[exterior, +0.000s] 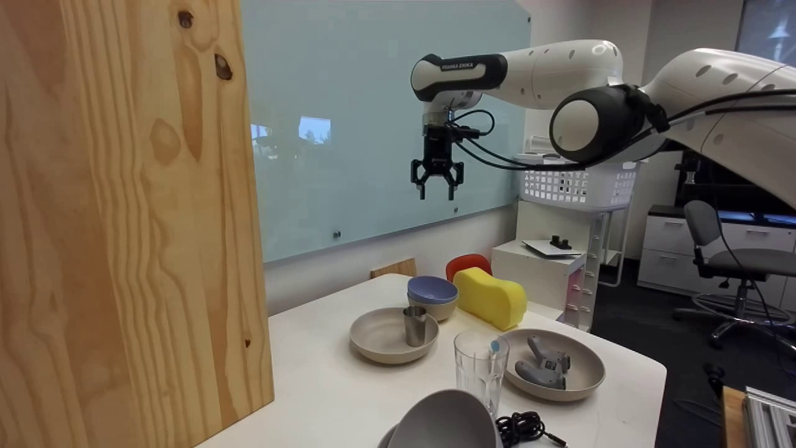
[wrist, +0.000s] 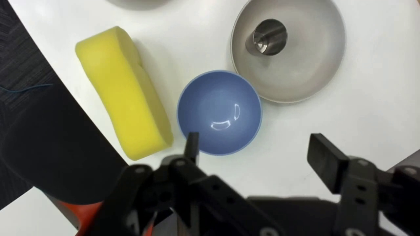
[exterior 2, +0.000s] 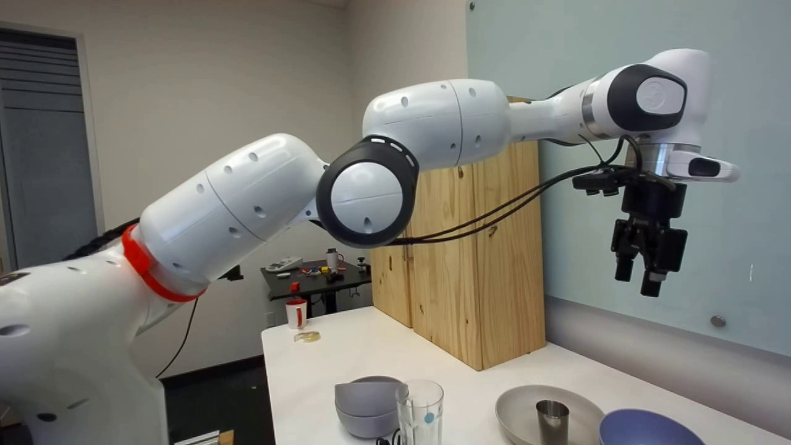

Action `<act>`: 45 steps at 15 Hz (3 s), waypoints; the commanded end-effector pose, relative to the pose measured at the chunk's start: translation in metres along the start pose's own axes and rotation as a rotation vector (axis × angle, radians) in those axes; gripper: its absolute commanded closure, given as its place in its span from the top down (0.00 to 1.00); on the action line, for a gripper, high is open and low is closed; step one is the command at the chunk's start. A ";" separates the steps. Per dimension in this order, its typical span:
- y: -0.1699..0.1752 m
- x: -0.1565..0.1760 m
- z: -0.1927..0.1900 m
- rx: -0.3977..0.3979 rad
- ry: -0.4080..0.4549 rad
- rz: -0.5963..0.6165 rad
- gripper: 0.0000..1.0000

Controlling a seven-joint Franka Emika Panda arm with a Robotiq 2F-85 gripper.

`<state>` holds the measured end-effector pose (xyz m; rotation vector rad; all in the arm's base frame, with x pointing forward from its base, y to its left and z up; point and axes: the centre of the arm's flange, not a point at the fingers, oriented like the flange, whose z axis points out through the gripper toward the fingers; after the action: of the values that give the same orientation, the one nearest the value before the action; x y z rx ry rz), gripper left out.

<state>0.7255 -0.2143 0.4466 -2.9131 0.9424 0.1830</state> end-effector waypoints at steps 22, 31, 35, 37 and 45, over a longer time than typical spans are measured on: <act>-0.068 -0.117 0.009 0.097 -0.067 0.190 0.00; -0.052 -0.117 0.004 0.074 -0.197 0.318 0.00; -0.021 -0.116 0.001 -0.071 -0.172 0.422 0.00; -0.007 -0.120 0.000 -0.115 -0.233 0.390 0.00; 0.051 -0.147 0.020 -0.511 -0.440 0.394 0.00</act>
<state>0.6470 -0.1728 0.4685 -2.7500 1.5349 1.0245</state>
